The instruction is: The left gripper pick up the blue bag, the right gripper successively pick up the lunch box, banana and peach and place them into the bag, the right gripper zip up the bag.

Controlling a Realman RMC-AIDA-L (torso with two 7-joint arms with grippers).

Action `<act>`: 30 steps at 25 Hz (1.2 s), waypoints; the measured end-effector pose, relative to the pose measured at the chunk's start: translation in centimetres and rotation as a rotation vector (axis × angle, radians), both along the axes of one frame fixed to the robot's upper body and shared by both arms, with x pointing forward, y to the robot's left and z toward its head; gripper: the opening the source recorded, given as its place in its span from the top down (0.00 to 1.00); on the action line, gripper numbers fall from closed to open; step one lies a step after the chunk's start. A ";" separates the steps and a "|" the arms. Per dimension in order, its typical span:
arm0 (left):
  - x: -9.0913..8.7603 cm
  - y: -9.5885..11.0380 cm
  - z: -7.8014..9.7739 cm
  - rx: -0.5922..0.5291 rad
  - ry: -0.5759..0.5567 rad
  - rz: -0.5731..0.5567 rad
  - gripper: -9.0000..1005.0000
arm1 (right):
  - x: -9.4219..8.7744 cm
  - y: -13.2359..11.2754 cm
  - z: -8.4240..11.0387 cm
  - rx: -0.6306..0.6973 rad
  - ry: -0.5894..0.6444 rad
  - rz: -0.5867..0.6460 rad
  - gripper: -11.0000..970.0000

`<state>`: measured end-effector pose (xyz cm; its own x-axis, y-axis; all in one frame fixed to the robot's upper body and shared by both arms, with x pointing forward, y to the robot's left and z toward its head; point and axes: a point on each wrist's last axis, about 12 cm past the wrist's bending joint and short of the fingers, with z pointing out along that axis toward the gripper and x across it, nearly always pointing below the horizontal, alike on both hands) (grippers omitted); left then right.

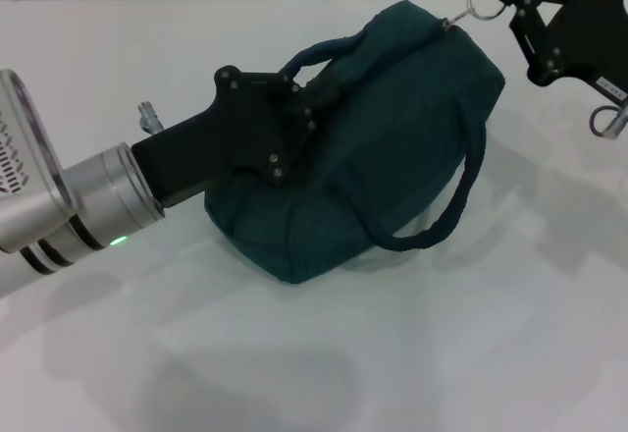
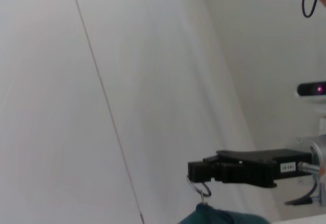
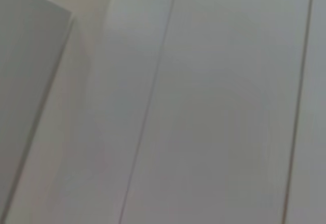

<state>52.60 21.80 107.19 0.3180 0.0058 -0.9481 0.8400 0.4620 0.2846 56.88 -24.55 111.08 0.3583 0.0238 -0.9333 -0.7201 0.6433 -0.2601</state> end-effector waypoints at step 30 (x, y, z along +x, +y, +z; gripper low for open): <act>0.4 0.7 0.3 0.011 -0.019 0.042 0.95 | 0.8 -0.4 -3.2 -0.058 0.225 -0.123 0.64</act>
<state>53.04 22.54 107.45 0.3350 0.0298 -0.9418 0.8145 0.4934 0.3053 57.64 -24.98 107.93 0.1384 -0.0632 -0.9884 -0.6809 0.7186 -0.1413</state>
